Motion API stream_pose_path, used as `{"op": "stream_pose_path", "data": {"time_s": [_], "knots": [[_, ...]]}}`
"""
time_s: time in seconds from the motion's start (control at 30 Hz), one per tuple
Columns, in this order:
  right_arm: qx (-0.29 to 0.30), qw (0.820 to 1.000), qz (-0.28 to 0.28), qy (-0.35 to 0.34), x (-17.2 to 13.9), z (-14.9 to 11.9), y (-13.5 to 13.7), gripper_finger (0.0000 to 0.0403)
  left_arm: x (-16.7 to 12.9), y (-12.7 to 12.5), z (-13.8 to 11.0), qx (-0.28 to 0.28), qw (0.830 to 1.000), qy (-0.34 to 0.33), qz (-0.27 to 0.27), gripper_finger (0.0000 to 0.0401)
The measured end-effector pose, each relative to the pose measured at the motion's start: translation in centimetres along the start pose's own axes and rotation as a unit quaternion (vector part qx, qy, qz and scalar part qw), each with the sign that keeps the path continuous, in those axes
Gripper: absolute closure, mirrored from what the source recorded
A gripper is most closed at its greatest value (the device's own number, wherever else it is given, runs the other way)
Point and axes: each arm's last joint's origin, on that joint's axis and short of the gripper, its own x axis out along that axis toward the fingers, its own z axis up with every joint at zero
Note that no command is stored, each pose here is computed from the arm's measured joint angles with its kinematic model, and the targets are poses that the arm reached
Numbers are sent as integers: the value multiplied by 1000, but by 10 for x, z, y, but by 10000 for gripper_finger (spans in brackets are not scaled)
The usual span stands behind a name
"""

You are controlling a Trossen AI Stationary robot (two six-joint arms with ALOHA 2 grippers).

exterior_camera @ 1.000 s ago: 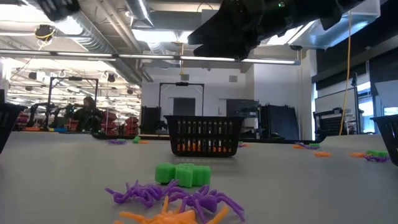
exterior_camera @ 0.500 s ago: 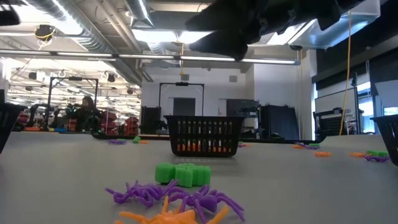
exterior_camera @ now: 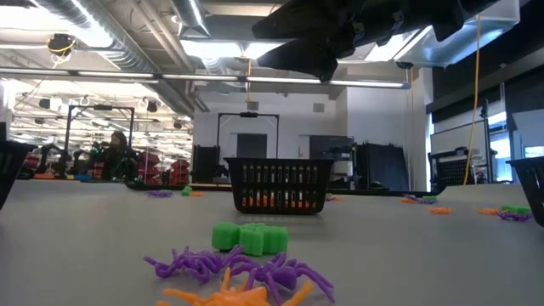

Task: Sort Halloween decoration
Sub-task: Put the violet spider toy into the bottom left black bin

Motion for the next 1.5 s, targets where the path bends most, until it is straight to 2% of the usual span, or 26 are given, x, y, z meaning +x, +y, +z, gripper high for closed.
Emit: {"op": "stream_pose_path", "data": {"time_s": [0.1,0.23,0.47,0.6,0.73,1.03,1.17,1.33,1.5], "knots": [[0,1000,0,0,0,0,0,121,0,-1,1,-2,1000,-11,-3,380],[0,1000,1,0,0,0,0,121,2,-4,2,-2,1000,-16,-14,328],[0,1000,1,0,0,0,0,121,8,-2,10,7,1000,-16,1,248],[0,1000,-1,-2,0,0,0,121,10,9,29,-4,999,-34,31,235],[-1,1000,-3,-6,0,1,0,121,11,25,52,17,997,-42,67,233],[0,1000,-2,-19,0,4,0,121,8,95,117,8,982,-51,182,233],[0,1000,-2,-16,0,3,0,121,3,139,146,-37,971,-69,224,233],[-1,1000,-3,-13,0,2,0,121,-1,194,167,-133,961,-57,237,233],[-3,1000,-4,-4,0,1,0,121,11,229,177,-179,956,-19,230,233]]}}
